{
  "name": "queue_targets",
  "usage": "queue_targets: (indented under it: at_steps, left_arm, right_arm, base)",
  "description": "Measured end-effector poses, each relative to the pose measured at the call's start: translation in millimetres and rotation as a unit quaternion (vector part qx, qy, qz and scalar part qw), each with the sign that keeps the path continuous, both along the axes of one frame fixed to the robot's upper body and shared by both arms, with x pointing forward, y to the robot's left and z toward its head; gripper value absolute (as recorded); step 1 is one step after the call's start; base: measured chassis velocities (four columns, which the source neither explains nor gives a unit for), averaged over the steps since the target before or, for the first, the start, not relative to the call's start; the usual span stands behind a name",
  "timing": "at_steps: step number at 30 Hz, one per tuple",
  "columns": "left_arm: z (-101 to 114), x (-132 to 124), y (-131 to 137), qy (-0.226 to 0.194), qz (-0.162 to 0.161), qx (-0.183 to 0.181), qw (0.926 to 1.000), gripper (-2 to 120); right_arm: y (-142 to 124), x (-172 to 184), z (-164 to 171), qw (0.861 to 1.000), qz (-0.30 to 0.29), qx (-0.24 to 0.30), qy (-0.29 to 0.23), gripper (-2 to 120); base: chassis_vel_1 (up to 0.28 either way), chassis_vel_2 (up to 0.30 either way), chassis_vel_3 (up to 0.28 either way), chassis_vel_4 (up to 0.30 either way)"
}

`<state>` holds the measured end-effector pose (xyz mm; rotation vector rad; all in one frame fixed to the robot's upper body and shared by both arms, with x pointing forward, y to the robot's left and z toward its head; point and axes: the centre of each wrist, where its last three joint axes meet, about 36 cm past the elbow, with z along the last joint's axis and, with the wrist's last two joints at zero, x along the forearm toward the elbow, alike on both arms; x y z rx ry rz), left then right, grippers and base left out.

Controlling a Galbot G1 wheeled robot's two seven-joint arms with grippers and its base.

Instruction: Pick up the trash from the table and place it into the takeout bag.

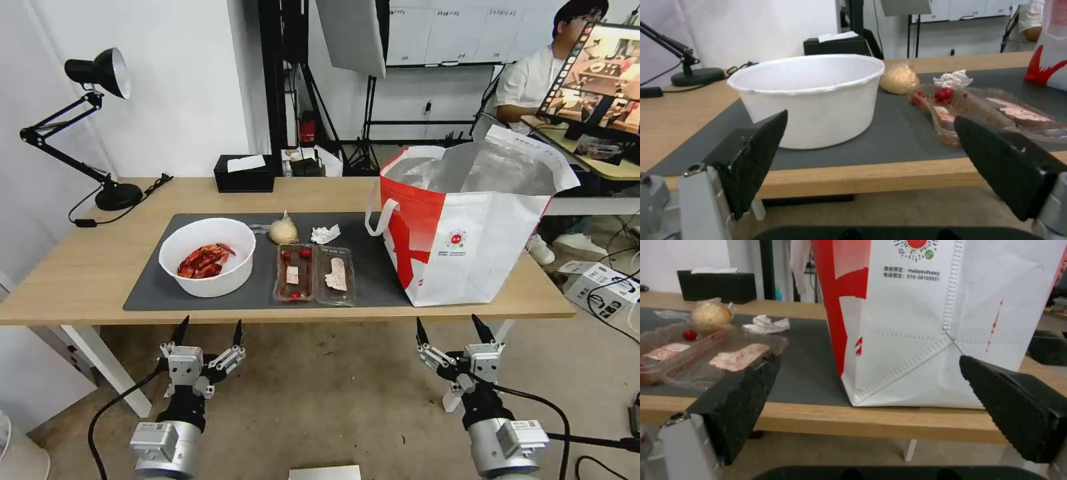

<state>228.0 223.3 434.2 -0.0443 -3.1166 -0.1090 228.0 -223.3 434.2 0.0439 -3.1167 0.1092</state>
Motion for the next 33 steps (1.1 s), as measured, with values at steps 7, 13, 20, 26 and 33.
queue_targets:
  at_steps: [7,13,20,26,33]
  left_arm:
    - [0,0,0,0.0,0.0,0.0,1.0,100]
    - [3,5,1,0.006,0.006,-0.011,0.9999,100]
    - [17,27,5,0.02,0.02,-0.045,0.9986,100]
    - [40,54,10,0.051,0.028,-0.083,0.9948,100]
    - [43,68,15,0.018,0.03,-0.07,0.9969,100]
  right_arm:
    - [0,0,0,1.0,0.0,0.0,0.0,100]
    - [-5,4,2,1.0,0.004,0.004,0.007,100]
    - [-22,21,13,0.999,0.022,0.013,0.027,100]
    - [-45,45,33,0.997,0.045,0.028,0.059,100]
    - [-65,67,56,0.993,0.071,0.036,0.092,100]
  base:
    - [0.0,0.0,0.0,0.0]
    - [0.0,0.0,0.0,0.0]
    - [0.0,0.0,0.0,0.0]
    - [0.0,0.0,0.0,0.0]
    - [0.0,0.0,0.0,0.0]
